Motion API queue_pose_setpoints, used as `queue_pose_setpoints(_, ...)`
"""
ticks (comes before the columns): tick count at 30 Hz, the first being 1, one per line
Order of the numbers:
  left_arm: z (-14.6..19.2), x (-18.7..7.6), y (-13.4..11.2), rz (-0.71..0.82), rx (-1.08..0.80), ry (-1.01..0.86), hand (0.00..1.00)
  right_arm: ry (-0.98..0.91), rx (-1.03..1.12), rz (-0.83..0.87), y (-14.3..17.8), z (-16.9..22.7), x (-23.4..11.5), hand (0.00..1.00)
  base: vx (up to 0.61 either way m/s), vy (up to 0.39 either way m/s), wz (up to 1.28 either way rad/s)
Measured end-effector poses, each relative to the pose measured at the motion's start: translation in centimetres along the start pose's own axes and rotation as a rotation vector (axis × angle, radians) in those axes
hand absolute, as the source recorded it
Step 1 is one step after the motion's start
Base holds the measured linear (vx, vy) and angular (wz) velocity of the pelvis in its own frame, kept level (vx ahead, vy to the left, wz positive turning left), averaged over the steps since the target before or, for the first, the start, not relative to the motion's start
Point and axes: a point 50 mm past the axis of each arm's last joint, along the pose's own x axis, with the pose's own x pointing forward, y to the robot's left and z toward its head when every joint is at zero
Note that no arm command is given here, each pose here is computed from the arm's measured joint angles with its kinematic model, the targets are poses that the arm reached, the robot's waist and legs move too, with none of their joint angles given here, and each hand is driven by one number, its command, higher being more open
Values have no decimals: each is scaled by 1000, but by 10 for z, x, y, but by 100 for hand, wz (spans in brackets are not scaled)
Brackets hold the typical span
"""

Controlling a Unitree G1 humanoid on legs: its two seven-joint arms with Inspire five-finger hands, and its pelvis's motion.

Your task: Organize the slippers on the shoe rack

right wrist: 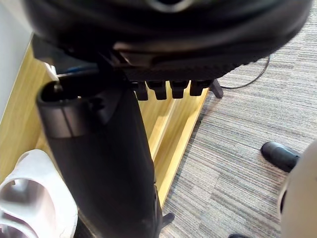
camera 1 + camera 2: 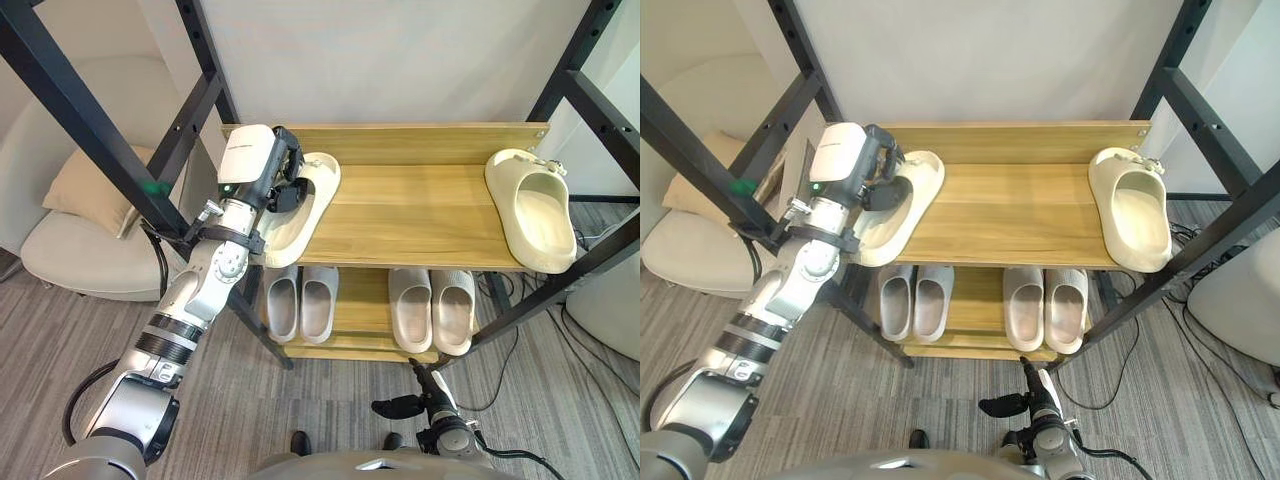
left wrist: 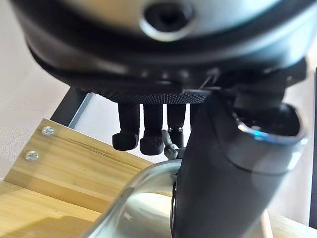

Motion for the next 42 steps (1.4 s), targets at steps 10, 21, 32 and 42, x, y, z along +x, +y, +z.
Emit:
queue_pose_setpoints(10, 64, 21, -16, 3, -186, -164, 0, -7, 22, -31, -2, 4, 1, 100, -5, 6, -12)
queue_pose_setpoints(21, 95, 42, -7, 60, -254, -241, 0, -11, 71, -62, -8, 6, 2, 100, -7, -1, -10)
queue_pose_setpoints(32, 86, 50, -15, 24, -218, -192, 100, -21, 71, -78, -10, 8, 2, 100, -3, 0, 0)
queue_pose_setpoints(42, 80, 53, -22, 0, -206, -141, 100, -26, 86, -93, -13, 9, 2, 100, 0, 0, 0)
